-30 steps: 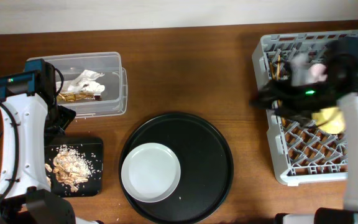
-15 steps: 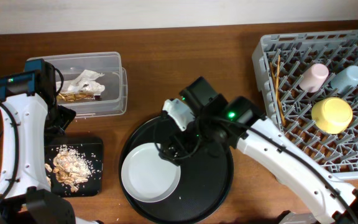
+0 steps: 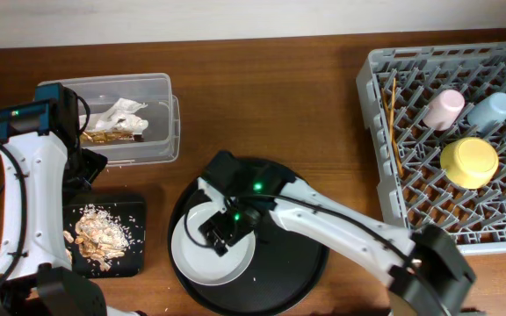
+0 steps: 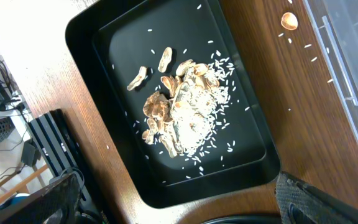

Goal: Sort waste into correct bins and load items into the dishwasher rack
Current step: 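Reach the right gripper to the white plate and grasp its rim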

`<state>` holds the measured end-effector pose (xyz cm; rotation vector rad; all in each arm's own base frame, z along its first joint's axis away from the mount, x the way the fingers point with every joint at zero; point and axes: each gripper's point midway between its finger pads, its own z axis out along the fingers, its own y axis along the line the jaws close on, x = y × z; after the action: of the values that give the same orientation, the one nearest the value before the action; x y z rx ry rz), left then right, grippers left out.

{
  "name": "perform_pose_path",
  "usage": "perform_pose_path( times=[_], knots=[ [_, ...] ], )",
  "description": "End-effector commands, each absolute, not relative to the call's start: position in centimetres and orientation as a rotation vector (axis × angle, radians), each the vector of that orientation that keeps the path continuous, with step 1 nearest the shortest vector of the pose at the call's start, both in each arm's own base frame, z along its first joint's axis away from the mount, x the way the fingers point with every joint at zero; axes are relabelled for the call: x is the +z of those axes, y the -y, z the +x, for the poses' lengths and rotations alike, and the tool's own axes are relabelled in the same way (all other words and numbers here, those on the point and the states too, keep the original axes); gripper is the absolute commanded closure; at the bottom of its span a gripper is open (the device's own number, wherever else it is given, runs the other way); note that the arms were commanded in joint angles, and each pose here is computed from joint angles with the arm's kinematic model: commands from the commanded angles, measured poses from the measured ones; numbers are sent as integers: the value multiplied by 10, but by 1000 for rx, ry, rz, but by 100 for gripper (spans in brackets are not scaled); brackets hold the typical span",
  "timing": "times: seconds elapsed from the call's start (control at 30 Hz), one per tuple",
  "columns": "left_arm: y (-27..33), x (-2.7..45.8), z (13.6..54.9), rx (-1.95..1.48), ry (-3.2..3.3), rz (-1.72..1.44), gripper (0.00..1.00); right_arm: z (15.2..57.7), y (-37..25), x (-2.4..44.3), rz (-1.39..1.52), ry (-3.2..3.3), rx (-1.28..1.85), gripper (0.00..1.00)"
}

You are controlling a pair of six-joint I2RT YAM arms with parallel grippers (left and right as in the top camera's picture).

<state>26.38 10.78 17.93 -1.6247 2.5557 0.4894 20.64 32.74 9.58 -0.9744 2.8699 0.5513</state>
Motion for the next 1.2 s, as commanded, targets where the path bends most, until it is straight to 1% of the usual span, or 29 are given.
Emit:
perform_pose_path(
  times=[0.0,0.3,0.43,0.6,0.63,0.73,0.8,0.87,1.0,1.03,1.17],
  knots=[
    [-109,189,265,468,-2519,-1623,0,228,-304,67,-556,-3006,289,11],
    [-109,189,265,468,-2519,-1623,1,233,-294,41,-527,-3036,151,11],
    [-109,189,265,468,-2519,-1623,1,235,-286,28,-526,-3048,75,14],
    [-110,189,265,468,-2518,-1623,1,230,-287,17,-494,-3092,73,25],
    [-109,189,265,468,-2519,-1623,1,228,-288,13,-497,-3105,74,25],
    [-109,189,265,468,-2519,-1623,0,223,-286,5,-500,-3132,66,31],
    [-109,189,265,468,-2519,-1623,1,222,-285,4,-483,-3138,62,32],
    [-109,189,265,468,-2519,-1623,1,222,-284,3,-471,-3141,61,37],
    [-109,189,265,468,-2519,-1623,1,220,-281,0,-471,-3144,46,42],
    [-109,189,265,468,-2519,-1623,1,219,-279,-2,-472,-3147,35,45],
    [-109,189,265,468,-2519,-1623,1,217,-278,-3,-472,-3158,40,66]
  ],
)
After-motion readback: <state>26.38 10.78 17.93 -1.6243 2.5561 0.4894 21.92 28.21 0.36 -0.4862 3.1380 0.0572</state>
